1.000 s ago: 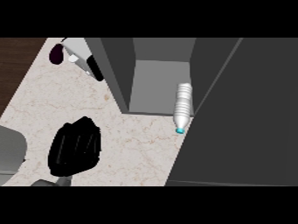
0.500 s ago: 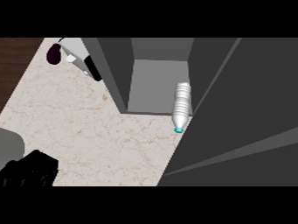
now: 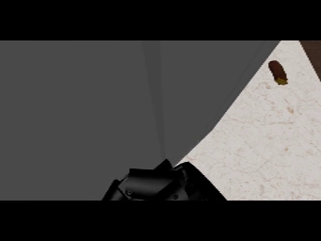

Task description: Pick up the bottled water, place it into the cabinet and close the cabinet

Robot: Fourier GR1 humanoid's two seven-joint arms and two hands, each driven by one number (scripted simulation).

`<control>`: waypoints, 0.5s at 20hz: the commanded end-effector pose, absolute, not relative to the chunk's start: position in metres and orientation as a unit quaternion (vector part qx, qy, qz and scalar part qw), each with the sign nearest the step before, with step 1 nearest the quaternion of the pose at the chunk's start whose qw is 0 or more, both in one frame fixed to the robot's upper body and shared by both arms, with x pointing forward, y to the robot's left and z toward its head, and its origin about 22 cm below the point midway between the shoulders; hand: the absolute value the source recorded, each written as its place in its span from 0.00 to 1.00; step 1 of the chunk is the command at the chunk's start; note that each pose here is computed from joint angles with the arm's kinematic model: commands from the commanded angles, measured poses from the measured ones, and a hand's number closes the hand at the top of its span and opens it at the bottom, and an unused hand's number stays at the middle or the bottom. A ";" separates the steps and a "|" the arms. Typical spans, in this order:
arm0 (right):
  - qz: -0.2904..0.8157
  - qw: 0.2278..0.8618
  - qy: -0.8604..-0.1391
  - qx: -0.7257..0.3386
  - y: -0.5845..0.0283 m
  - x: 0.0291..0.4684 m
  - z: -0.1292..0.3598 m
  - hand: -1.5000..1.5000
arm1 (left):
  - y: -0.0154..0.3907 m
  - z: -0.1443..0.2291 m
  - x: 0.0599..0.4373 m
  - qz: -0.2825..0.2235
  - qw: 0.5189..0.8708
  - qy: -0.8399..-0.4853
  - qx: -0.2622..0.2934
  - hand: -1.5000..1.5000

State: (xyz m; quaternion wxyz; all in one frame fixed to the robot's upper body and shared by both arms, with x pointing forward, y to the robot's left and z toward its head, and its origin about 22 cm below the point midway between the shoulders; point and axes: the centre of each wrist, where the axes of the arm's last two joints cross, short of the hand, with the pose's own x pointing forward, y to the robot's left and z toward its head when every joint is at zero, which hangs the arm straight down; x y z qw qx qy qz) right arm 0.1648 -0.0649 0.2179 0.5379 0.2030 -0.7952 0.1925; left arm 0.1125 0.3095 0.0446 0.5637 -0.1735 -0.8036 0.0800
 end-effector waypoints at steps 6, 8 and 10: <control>0.177 0.557 -0.789 0.188 -0.045 0.257 0.241 1.00 | 0.356 0.035 0.102 0.086 0.556 -0.809 -0.172 1.00; 0.175 0.561 -0.787 0.189 -0.051 0.274 0.222 1.00 | 0.350 0.049 0.096 0.083 0.560 -0.806 -0.172 1.00; 0.173 0.564 -0.787 0.179 -0.049 0.285 0.223 1.00 | 0.371 0.045 0.088 0.086 0.563 -0.806 -0.161 1.00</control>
